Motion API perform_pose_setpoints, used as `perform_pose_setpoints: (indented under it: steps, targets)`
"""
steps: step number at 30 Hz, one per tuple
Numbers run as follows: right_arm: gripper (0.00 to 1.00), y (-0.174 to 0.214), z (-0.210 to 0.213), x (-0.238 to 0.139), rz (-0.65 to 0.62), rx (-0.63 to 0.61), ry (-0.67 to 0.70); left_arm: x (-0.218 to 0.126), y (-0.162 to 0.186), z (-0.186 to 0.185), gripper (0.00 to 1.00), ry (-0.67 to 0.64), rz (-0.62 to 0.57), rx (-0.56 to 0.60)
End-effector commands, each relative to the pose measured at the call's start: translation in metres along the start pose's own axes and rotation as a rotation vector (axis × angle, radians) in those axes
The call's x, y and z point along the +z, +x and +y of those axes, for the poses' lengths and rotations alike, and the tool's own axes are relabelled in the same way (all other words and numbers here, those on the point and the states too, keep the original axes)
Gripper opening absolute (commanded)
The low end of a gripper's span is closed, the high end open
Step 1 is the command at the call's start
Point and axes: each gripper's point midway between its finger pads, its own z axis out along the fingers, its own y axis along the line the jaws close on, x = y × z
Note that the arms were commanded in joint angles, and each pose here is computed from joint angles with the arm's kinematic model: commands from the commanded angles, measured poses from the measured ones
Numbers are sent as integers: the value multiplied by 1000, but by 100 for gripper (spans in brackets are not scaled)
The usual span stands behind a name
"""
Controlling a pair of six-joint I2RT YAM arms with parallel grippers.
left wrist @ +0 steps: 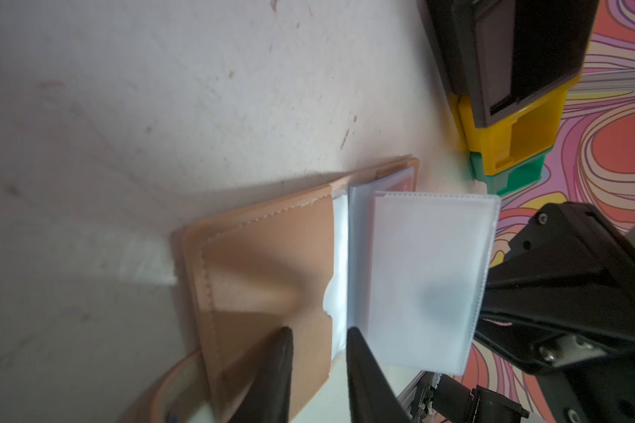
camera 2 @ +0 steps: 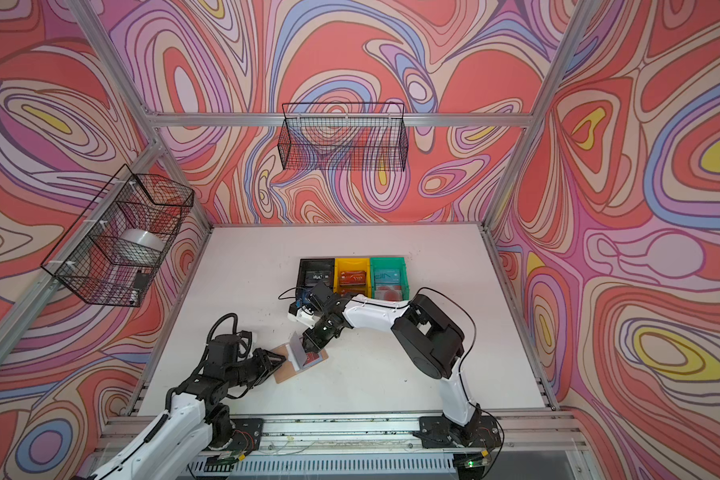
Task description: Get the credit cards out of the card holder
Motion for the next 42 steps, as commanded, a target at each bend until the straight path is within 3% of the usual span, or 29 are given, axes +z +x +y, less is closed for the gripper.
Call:
perform_pose_setpoints:
  steps: [1,7,13,19,23,35,42]
  targets:
    - [8,-9,9,11,-11,24,-61,-16,-5,-15,27,7,-35,-1]
    - [7,-10,16,34,4,99,-158,-32,-6,-25,27,26,-73,2]
    - [6,-1,4,47,50,154,-126,-29,-7,-35,27,86,-72,-16]
    - [5,-2,7,35,35,122,-90,-17,-8,-31,27,100,-48,-46]
    - [4,-10,5,12,-9,85,-2,-5,-8,-28,27,124,-30,-61]
    - [4,8,-61,-18,27,182,271,6,-10,-20,27,114,-24,-74]
    - [3,14,-69,-13,53,189,283,5,-14,-24,27,118,-37,-67]
